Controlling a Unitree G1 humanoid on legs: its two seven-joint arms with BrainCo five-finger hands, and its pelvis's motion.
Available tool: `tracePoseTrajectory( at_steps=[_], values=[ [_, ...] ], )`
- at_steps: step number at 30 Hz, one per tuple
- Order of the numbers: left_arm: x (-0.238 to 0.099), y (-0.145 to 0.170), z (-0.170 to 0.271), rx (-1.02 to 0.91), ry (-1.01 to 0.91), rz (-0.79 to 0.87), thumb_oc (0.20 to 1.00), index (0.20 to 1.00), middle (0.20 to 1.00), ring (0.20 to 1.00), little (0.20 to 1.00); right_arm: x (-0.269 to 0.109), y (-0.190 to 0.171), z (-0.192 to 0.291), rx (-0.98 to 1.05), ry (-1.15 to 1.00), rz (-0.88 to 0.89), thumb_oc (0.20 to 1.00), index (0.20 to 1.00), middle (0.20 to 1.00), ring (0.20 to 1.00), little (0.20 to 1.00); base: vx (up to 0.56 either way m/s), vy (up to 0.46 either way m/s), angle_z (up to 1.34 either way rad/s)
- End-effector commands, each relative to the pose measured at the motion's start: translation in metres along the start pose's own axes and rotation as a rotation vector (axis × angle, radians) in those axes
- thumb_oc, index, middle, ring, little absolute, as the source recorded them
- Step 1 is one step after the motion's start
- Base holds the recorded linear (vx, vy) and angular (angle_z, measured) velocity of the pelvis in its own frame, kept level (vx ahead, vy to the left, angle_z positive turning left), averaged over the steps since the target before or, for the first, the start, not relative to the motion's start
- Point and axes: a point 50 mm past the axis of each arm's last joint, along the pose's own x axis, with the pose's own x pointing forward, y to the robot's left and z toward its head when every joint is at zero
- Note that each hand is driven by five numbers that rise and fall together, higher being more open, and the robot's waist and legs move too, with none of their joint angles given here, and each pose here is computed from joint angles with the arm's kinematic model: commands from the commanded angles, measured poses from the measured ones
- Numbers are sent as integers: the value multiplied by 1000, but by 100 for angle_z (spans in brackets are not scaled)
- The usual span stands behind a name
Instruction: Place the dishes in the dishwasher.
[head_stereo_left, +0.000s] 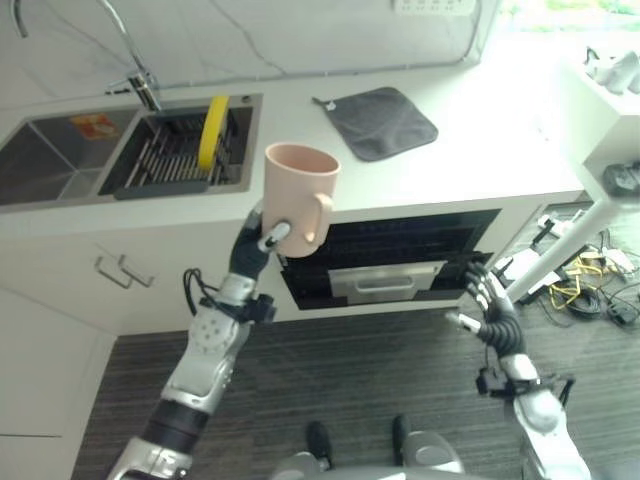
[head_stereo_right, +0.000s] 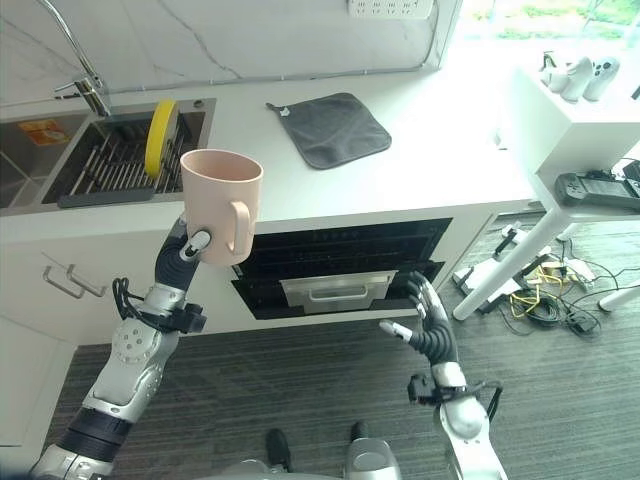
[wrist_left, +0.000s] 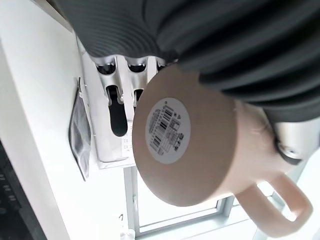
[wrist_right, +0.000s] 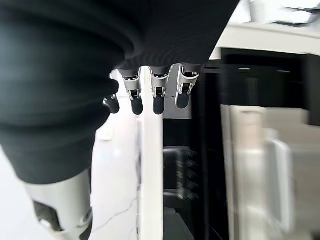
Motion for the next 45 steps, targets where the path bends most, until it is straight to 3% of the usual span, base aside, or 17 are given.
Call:
tracePoseTrajectory(
  at_steps=[1, 7, 18, 29, 45],
  values=[
    [14, 6, 32, 37, -203, -18, 200, 200, 200, 200, 200, 14, 1, 15, -174, -81, 70, 1000, 1000, 1000, 1000, 1000, 40, -93, -1],
    [4, 8, 36, 37, -240, -54, 200, 200, 200, 200, 200, 30, 5, 21, -328, -95, 264, 1000, 1000, 1000, 1000, 1000, 40, -87, 13],
    [-3, 9, 36, 42, -211, -163, 200, 200, 200, 200, 200, 51, -24, 3, -745, 30, 270, 1000, 1000, 1000, 1000, 1000, 123, -90, 17],
    [11, 6, 45, 110, -222, -319, 200, 200, 200, 200, 200, 77, -39, -11, -857, 168, 152, 1000, 1000, 1000, 1000, 1000, 25, -143, 16],
    [42, 11, 65, 124, -290, -371, 200, 200, 200, 200, 200, 122, -77, 4, -863, 298, 75, 1000, 1000, 1000, 1000, 1000, -62, -19, 8]
  ],
)
